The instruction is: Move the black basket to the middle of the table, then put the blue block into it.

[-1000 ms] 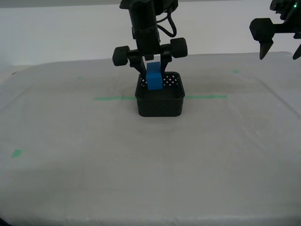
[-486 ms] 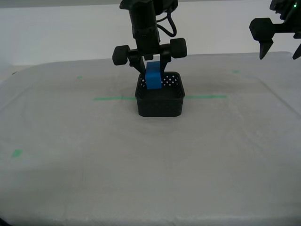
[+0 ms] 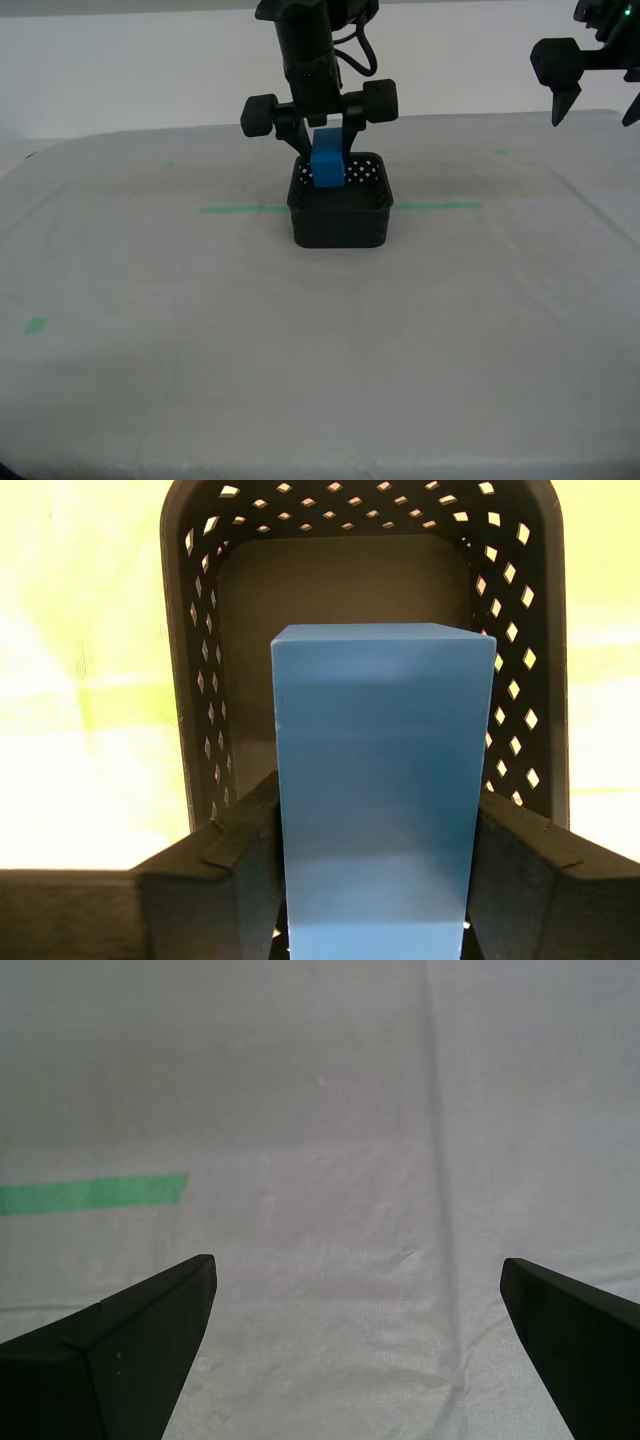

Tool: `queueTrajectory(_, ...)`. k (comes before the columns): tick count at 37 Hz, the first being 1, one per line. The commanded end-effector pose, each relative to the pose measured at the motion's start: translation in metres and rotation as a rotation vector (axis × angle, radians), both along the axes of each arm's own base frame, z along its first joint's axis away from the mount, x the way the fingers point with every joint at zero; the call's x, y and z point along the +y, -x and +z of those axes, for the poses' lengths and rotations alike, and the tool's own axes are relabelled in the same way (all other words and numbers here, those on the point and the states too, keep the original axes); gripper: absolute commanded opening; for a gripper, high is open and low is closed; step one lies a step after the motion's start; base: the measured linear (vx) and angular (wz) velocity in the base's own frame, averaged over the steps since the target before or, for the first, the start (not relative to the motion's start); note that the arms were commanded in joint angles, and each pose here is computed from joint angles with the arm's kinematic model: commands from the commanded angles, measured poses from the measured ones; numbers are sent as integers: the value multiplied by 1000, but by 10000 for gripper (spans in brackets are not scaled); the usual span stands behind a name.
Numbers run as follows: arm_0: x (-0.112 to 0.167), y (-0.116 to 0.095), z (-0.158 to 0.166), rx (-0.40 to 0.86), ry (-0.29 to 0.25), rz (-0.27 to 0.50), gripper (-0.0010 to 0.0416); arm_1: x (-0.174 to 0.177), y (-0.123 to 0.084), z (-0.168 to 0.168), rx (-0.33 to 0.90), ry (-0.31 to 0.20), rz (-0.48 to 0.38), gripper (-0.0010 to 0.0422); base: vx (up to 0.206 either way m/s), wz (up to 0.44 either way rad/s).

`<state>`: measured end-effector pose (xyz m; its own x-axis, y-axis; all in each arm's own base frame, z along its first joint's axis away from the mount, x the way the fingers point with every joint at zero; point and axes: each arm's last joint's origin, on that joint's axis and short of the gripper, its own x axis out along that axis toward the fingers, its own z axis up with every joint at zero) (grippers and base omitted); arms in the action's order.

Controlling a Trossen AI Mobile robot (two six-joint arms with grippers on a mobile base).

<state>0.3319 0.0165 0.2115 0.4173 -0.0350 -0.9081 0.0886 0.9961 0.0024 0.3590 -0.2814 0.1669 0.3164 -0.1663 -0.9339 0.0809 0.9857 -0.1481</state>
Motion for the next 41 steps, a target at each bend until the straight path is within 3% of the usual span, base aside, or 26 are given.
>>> queueTrajectory(1,0,0,0,-2,2,0,398,0,0,0,-5,-3,-6,235,0,0)
queueTrajectory(14,0,0,0,-3,2,0,398,0,-2,0,-20,-13,-49,409,0,0)
queueTrajectory(18,0,0,0,-3,2,0,398,0,-2,1,-18,-6,-52,389,0,0)
queueTrajectory(21,0,0,0,-4,2,0,398,1,-2,1,-19,-4,-53,407,0,0)
queueTrajectory(41,0,0,0,-5,2,0,398,3,-4,1,-4,6,-145,401,0,0)
